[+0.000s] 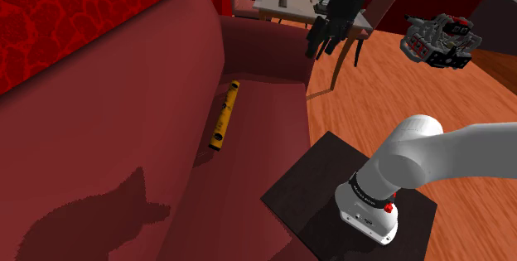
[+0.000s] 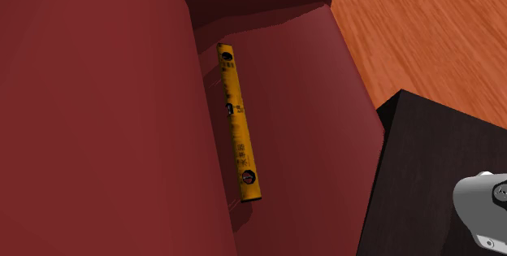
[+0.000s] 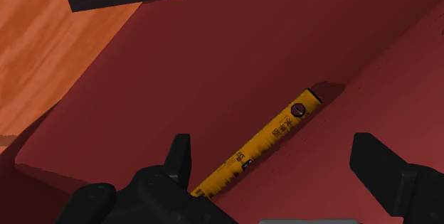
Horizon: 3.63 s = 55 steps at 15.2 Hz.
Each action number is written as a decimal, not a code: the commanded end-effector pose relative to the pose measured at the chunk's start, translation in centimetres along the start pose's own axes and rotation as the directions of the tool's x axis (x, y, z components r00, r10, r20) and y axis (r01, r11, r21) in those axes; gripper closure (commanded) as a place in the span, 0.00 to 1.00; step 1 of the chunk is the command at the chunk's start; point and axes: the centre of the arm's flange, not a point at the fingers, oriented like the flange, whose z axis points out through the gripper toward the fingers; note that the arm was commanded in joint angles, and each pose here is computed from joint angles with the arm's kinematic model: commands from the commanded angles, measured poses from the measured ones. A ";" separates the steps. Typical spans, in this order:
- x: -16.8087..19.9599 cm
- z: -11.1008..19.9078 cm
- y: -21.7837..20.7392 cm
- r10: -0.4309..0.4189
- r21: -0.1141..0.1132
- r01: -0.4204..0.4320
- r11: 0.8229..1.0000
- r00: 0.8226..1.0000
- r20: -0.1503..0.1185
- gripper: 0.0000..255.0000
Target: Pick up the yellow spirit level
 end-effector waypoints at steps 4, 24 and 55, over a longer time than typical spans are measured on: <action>2.0 3.3 -0.6 0.056 0.011 -0.056 0.998 0.998 -0.001 0.00; 15.8 25.3 -3.0 0.418 0.086 -0.417 0.905 0.908 0.007 0.00; 27.0 46.8 -1.8 0.668 0.141 -0.665 0.733 0.744 0.034 1.00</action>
